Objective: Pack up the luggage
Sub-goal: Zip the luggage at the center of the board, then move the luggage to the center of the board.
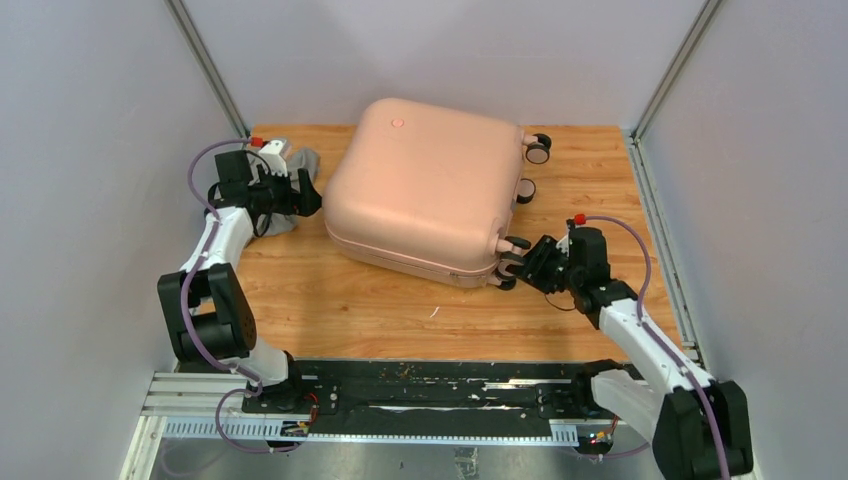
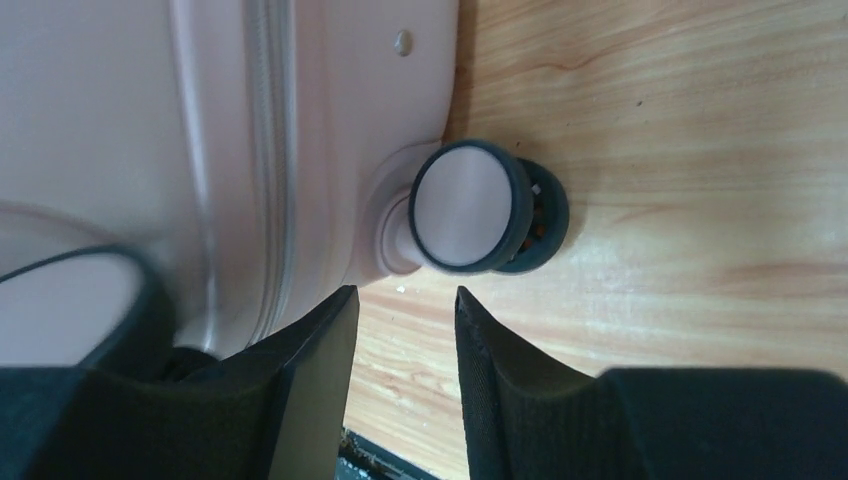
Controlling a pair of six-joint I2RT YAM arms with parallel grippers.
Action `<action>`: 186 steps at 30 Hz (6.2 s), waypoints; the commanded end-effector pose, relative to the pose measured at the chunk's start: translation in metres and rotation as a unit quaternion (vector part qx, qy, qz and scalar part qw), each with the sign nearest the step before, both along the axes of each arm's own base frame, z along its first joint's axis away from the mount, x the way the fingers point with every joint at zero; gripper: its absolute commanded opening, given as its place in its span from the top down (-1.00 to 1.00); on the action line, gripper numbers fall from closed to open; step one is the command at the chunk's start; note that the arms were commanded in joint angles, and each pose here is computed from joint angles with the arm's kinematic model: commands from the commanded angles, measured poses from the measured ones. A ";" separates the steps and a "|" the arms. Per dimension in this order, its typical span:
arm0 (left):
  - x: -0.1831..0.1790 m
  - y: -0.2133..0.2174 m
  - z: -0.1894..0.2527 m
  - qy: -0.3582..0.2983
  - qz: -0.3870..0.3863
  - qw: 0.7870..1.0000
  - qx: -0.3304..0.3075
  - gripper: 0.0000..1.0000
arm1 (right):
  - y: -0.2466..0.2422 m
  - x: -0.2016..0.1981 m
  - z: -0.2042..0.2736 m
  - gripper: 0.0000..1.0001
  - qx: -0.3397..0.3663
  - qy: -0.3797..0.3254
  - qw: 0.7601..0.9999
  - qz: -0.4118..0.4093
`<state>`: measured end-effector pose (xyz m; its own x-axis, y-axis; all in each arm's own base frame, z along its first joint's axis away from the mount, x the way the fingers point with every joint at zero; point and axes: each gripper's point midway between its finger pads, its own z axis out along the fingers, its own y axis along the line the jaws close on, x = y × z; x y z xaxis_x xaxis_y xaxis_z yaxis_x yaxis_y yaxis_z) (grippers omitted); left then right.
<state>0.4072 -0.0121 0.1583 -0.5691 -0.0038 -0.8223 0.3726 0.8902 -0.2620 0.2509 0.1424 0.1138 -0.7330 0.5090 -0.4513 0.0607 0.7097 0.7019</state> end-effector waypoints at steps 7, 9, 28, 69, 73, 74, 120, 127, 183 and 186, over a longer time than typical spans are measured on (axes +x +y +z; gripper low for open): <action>-0.014 -0.029 -0.010 0.007 -0.049 0.997 -0.062 -0.76 | 0.042 0.090 0.051 0.11 0.050 -0.079 0.995 0.042; -0.017 -0.032 -0.014 0.009 -0.054 0.996 -0.066 -0.75 | 0.049 0.102 0.054 0.12 0.054 -0.082 0.994 0.046; -0.031 -0.046 -0.015 0.006 -0.089 0.995 -0.055 -0.73 | 0.115 0.201 0.048 0.14 0.033 -0.079 0.989 0.120; -0.017 0.003 0.019 0.003 -0.001 0.998 -0.059 -0.74 | 0.054 0.023 0.025 0.00 -0.175 -0.248 0.939 0.163; -0.015 0.004 0.018 0.003 -0.001 0.998 -0.060 -0.74 | 0.066 0.040 0.023 0.02 -0.195 -0.268 0.930 0.159; -0.015 0.003 0.018 0.003 -0.001 0.998 -0.060 -0.74 | 0.068 0.044 0.023 0.03 -0.203 -0.270 0.928 0.155; -0.017 -0.003 0.009 0.012 -0.012 0.997 -0.077 -0.72 | 0.089 0.058 0.049 1.00 -0.206 -0.415 0.871 0.164; -0.025 -0.024 -0.006 0.027 -0.046 0.995 -0.090 -0.61 | 0.098 0.048 0.050 1.00 -0.200 -0.416 0.867 0.188; 0.017 0.038 0.009 0.017 0.071 0.997 -0.001 -0.79 | -0.045 0.201 0.105 -0.14 -0.264 -0.167 0.945 -0.095; 0.034 0.033 -0.002 0.030 0.071 0.997 0.018 -0.79 | -0.027 0.219 0.085 -0.02 -0.250 -0.147 0.955 -0.062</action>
<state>0.4162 0.0183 0.1650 -0.6050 -0.0815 -0.7920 0.2677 0.9160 -0.2987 0.4573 0.0979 0.2139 -0.4046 0.2493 -0.8799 0.0694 0.9677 0.2422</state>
